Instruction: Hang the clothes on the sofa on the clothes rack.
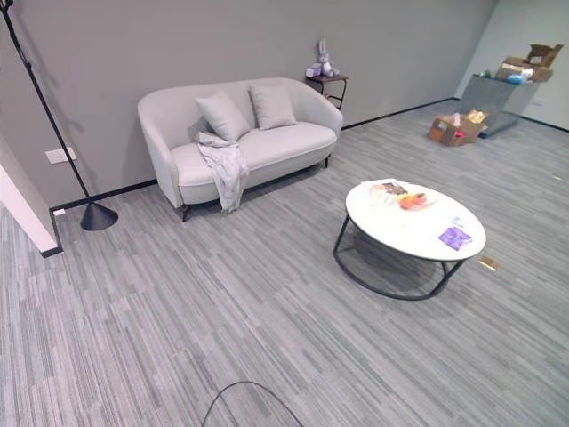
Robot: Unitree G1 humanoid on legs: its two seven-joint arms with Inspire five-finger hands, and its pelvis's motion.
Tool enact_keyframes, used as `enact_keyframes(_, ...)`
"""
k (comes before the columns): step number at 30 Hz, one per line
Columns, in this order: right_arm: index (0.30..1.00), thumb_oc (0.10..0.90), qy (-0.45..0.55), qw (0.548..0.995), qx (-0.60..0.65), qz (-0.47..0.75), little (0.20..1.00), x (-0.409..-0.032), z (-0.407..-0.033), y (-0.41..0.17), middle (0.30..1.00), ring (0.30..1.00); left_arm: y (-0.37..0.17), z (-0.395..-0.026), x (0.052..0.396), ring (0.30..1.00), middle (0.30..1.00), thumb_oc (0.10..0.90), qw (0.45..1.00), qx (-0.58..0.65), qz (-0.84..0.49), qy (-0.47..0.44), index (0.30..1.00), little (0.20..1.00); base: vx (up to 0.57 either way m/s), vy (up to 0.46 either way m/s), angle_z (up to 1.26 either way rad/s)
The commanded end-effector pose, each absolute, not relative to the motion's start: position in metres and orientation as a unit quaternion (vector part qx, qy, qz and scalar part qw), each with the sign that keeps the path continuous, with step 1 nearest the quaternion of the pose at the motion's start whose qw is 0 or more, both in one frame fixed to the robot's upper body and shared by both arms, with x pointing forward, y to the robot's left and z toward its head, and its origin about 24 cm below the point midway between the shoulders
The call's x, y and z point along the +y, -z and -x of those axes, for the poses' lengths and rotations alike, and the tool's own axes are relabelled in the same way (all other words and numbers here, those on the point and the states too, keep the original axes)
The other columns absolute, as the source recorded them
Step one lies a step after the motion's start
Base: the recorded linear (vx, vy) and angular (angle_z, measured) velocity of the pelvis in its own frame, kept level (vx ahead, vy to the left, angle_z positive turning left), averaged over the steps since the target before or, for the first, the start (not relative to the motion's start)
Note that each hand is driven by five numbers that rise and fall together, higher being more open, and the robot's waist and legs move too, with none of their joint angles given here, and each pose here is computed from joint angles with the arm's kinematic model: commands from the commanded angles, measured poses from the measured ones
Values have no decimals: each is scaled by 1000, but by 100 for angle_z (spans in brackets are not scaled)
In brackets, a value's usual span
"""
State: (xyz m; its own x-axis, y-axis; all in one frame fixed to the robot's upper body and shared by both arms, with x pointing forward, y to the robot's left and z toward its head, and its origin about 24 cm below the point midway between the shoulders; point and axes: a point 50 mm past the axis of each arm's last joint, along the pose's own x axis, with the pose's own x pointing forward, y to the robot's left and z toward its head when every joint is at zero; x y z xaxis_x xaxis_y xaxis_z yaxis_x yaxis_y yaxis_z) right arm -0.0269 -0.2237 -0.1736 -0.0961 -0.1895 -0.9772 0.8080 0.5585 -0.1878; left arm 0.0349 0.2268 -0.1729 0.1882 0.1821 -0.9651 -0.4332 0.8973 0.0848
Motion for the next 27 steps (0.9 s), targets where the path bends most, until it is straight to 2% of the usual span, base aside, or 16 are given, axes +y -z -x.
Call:
enact_keyframes(1,900,800,383,635,628,-235,900,-222,15,174,900,900,173,-51,221,900,900,800,773,594,109,-192,900,900,0,0,0)
enact_keyframes(5,900,800,346,658,636,-205,900,-224,9,174,900,900,173,-50,219,900,900,800,776,603,82,-165,900,900,0,0,0)
enact_keyframes(7,900,800,294,684,646,-166,900,-223,0,175,900,900,173,-57,215,900,900,800,784,596,84,-153,900,900,30,31,-5)
enact_keyframes(18,900,800,175,731,656,-76,900,-219,-22,175,900,900,173,-60,212,900,900,800,791,596,65,-120,900,900,49,30,-5)
enact_keyframes(22,900,800,52,757,649,43,900,-216,-45,175,900,900,171,-76,210,900,900,800,808,582,30,-87,900,900,55,146,-3)
enact_keyframes(27,900,800,39,774,629,57,900,-220,-64,171,900,900,167,-93,213,900,900,800,819,569,9,-64,900,900,-38,209,-3)
